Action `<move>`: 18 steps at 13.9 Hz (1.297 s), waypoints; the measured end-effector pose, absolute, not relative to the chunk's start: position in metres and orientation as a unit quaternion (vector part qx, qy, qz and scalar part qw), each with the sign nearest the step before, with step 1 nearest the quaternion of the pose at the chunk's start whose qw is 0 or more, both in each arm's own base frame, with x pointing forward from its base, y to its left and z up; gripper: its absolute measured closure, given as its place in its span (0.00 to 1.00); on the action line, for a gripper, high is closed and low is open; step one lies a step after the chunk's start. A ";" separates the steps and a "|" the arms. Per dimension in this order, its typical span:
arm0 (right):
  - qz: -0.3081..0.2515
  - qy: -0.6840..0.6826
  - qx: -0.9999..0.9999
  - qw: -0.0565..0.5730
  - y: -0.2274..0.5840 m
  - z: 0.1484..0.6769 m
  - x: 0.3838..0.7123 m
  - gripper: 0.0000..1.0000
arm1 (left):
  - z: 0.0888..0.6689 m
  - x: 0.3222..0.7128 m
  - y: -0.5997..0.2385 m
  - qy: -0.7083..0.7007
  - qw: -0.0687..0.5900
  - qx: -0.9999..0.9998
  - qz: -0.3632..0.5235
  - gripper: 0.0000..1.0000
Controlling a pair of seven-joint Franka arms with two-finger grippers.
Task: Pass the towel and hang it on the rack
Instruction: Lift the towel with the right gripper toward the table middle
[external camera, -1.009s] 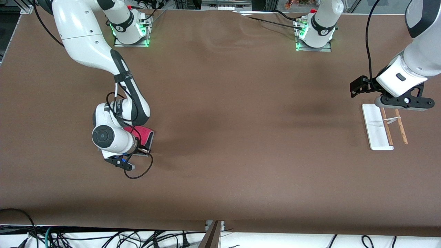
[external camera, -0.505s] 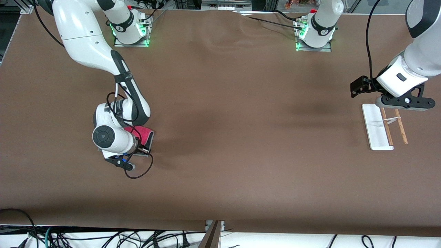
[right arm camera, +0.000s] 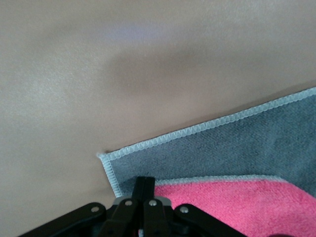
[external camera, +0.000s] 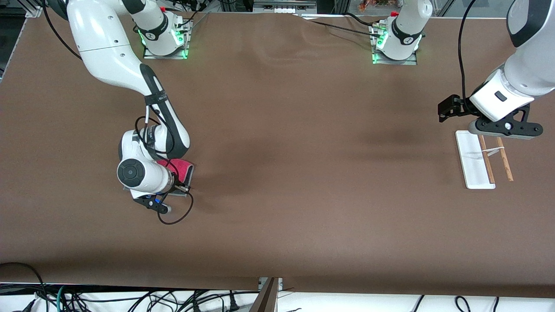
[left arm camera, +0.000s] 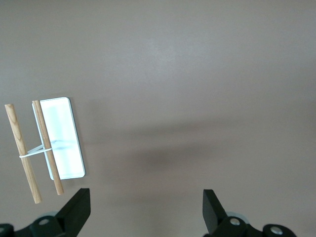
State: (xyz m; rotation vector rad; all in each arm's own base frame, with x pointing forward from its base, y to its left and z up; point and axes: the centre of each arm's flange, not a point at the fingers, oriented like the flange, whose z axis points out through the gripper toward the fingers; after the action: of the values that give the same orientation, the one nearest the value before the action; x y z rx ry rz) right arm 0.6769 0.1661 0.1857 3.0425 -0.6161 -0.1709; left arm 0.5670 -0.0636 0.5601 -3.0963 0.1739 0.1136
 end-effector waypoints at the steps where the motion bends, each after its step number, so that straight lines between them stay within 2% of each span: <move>1: -0.057 -0.200 0.978 0.014 0.167 0.186 0.677 0.99 | 0.560 0.567 -0.066 0.058 0.019 -0.997 0.037 0.00; 4: -0.069 -0.200 0.977 0.015 0.169 0.192 0.677 0.99 | 0.560 0.566 -0.072 0.064 0.019 -0.997 0.036 0.00; 6: -0.083 -0.195 0.977 0.019 0.172 0.216 0.683 0.99 | 0.561 0.568 -0.073 0.064 0.019 -0.997 0.034 0.00; 12: -0.115 -0.168 0.979 0.019 0.194 0.329 0.692 0.99 | 0.562 0.573 -0.069 0.061 0.017 -0.997 0.032 0.00; 18: -0.145 -0.118 0.982 0.005 0.240 0.434 0.668 0.99 | 0.562 0.573 -0.069 0.060 0.017 -0.998 0.032 0.00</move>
State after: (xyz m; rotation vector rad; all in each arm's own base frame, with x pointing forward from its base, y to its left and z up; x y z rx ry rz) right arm 0.6676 0.2399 0.4338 3.0770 -0.3690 -0.4547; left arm 0.5733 -0.0685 0.5620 -3.1004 0.1873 0.0993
